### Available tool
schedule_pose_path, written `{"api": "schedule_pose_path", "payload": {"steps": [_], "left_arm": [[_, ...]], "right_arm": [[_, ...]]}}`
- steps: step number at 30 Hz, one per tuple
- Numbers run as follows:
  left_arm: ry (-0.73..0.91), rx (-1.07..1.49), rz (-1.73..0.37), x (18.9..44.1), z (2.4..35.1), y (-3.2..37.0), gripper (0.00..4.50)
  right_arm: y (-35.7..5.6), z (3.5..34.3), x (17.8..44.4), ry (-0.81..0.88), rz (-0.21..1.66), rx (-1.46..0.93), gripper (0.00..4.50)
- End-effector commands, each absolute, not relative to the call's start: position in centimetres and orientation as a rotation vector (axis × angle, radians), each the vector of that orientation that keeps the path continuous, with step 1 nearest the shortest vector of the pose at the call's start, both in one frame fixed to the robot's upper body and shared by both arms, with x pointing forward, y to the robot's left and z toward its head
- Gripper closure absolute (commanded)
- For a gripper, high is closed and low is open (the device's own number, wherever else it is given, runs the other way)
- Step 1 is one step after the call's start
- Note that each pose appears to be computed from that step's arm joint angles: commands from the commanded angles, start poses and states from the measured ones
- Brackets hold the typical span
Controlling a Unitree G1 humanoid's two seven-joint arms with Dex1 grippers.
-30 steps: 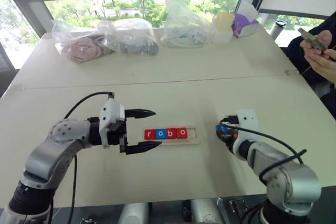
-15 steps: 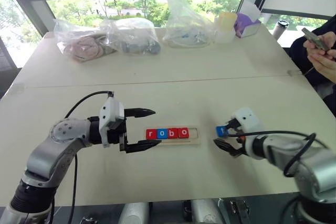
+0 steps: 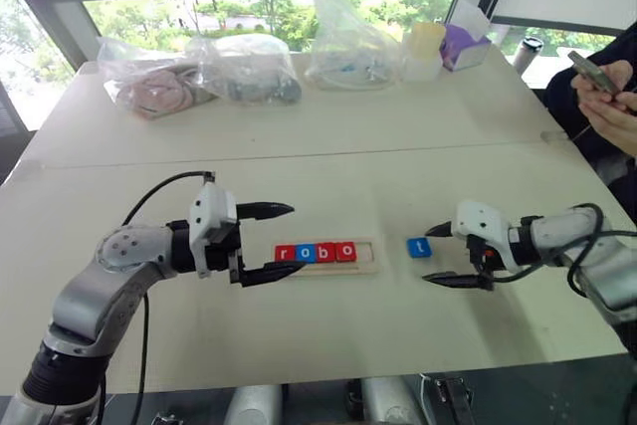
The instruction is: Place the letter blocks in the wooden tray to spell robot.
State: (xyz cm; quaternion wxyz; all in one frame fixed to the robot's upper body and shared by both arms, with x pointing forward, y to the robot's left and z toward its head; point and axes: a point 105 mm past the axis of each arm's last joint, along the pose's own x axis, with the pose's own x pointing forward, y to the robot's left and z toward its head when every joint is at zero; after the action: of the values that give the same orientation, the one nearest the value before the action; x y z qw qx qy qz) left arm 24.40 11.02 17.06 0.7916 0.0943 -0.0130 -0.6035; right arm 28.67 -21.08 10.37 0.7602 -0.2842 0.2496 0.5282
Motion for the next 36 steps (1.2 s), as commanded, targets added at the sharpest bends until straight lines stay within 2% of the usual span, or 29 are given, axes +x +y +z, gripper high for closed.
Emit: {"api": "schedule_pose_path", "payload": {"steps": [1,6,7,9,13,14,22,36], "left_arm": [[-0.057,0.231,-1.308,23.7,17.9,11.0,0.0],[-0.044,0.241,-1.314,23.4,17.9,11.1,0.0],[-0.043,0.242,-1.314,23.3,17.9,11.1,0.0],[-0.039,0.243,-1.316,23.3,18.0,11.2,0.0],[-0.03,0.246,-1.318,23.3,17.9,11.4,0.0],[-0.03,0.247,-1.318,23.3,17.9,11.4,0.0],[-0.034,0.244,-1.32,23.5,18.0,11.4,0.0],[-0.045,0.245,-1.299,23.6,18.0,11.4,0.0]], "right_arm": [[-20.9,10.5,29.6,0.497,1.179,-0.665,0.07],[-20.8,9.7,29.9,0.501,1.208,-0.675,0.07],[-20.8,9.6,29.8,0.504,1.216,-0.682,0.31],[-20.8,9.5,29.8,0.504,1.224,-0.687,0.99],[-20.2,9.9,29.5,0.474,1.251,-0.699,3.06],[-20.1,9.9,29.4,0.468,1.255,-0.704,3.4],[-14.7,12.8,28.4,0.31,1.346,-0.725,3.39],[-12.4,11.3,29.0,0.336,1.376,-0.744,3.39]]}}
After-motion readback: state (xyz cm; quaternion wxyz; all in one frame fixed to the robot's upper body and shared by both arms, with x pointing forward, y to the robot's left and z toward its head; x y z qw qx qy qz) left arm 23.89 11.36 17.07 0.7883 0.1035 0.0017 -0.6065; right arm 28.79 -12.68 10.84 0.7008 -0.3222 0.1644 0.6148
